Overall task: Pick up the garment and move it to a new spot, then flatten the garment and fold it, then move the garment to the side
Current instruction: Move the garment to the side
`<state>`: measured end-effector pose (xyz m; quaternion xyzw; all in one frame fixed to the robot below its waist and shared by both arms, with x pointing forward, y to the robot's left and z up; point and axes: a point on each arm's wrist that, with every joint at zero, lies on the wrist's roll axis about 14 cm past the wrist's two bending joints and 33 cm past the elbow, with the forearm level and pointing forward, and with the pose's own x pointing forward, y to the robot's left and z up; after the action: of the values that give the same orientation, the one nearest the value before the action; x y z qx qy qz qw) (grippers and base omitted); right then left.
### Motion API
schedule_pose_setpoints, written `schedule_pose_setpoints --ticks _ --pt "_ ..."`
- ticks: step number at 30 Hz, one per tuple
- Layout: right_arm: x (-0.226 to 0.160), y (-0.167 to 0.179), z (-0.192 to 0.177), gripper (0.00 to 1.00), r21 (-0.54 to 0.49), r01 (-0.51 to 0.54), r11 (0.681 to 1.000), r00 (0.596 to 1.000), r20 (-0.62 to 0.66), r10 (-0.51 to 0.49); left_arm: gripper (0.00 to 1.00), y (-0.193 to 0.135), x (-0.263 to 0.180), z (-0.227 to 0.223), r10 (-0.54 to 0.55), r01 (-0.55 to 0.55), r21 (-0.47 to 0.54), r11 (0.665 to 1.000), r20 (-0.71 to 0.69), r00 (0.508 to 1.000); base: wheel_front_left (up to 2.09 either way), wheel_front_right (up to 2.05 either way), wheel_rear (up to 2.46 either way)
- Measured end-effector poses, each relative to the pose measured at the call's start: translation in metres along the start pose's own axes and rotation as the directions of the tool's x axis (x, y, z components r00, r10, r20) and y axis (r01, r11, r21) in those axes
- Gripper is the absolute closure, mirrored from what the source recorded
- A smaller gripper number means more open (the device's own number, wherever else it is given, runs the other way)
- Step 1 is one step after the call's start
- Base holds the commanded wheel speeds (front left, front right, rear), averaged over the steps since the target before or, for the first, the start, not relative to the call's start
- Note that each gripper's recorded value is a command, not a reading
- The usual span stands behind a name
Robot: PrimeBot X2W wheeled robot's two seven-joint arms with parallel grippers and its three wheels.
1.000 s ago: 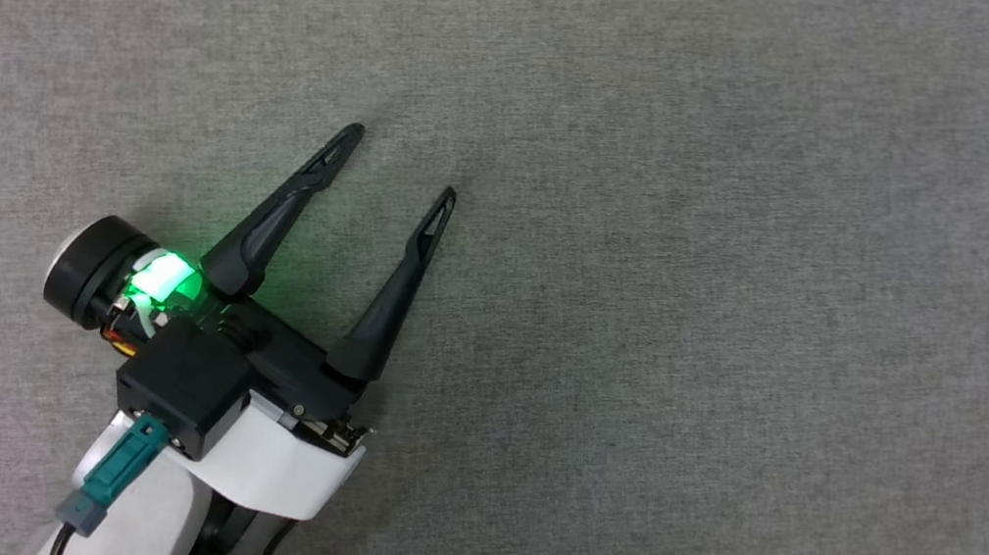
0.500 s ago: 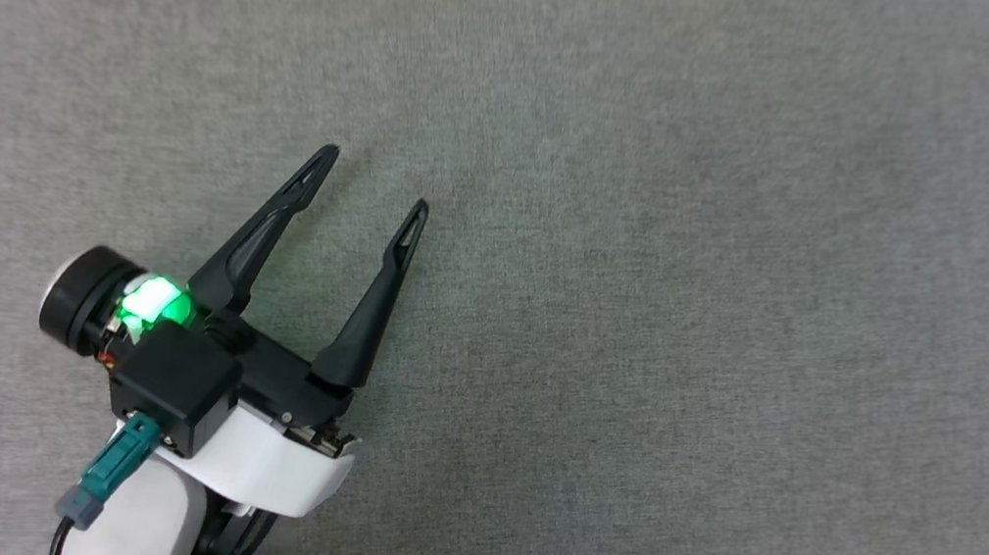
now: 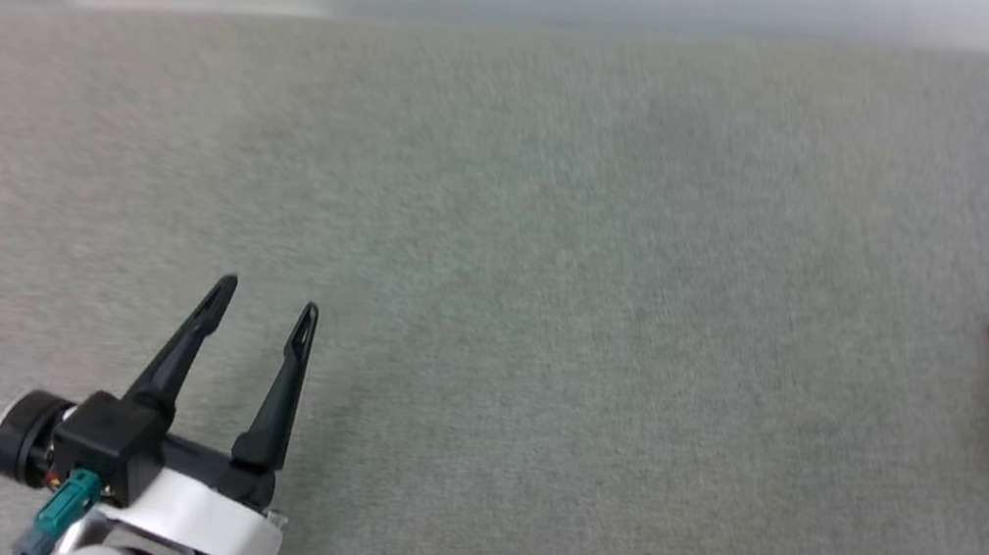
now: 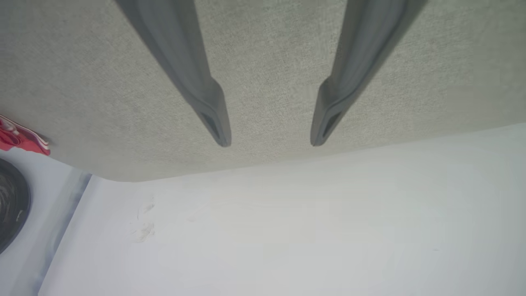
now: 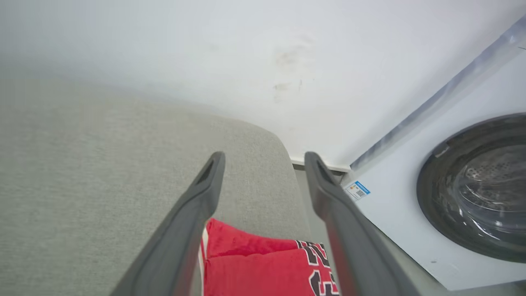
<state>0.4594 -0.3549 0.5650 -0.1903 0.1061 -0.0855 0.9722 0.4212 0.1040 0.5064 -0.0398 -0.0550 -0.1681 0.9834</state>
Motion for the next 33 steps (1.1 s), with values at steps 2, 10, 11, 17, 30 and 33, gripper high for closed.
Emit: schedule_pose_setpoints --ticks 2,10,11,17,30,33 --pt "-0.015 0.014 0.015 0.0 0.067 -0.022 0.997 0.997 0.081 0.017 0.0 0.004 -0.012 0.008 0.031 -0.031 0.0 1.0 0.011 0.999 0.0 0.0 0.0" --pt "-0.068 0.074 0.043 0.0 0.237 -0.167 0.957 0.953 0.289 0.095 0.0 0.024 -0.059 0.03 0.144 -0.145 0.023 0.989 0.041 0.989 0.0 0.0 0.0" --pt "-0.073 0.082 0.045 0.0 0.252 -0.187 0.949 0.946 0.308 0.105 0.0 0.025 -0.064 0.031 0.154 -0.155 0.024 0.988 0.043 0.987 0.0 0.0 0.0" --pt "-0.095 0.127 0.036 0.0 0.371 -0.288 0.883 0.928 0.334 0.163 0.0 0.033 -0.088 0.032 0.211 -0.212 0.01 0.977 0.04 0.977 0.0 0.0 0.0" --pt "-0.111 0.164 0.0 0.0 0.461 -0.315 0.829 0.935 0.303 0.187 0.0 0.032 -0.103 0.024 0.233 -0.233 0.0 0.973 0.013 0.972 0.0 0.0 0.0" --pt "-0.112 0.169 -0.001 0.0 0.455 -0.323 0.83 0.932 0.306 0.194 0.0 0.031 -0.103 0.027 0.235 -0.235 -0.008 0.972 0.024 0.972 0.0 0.0 0.0"
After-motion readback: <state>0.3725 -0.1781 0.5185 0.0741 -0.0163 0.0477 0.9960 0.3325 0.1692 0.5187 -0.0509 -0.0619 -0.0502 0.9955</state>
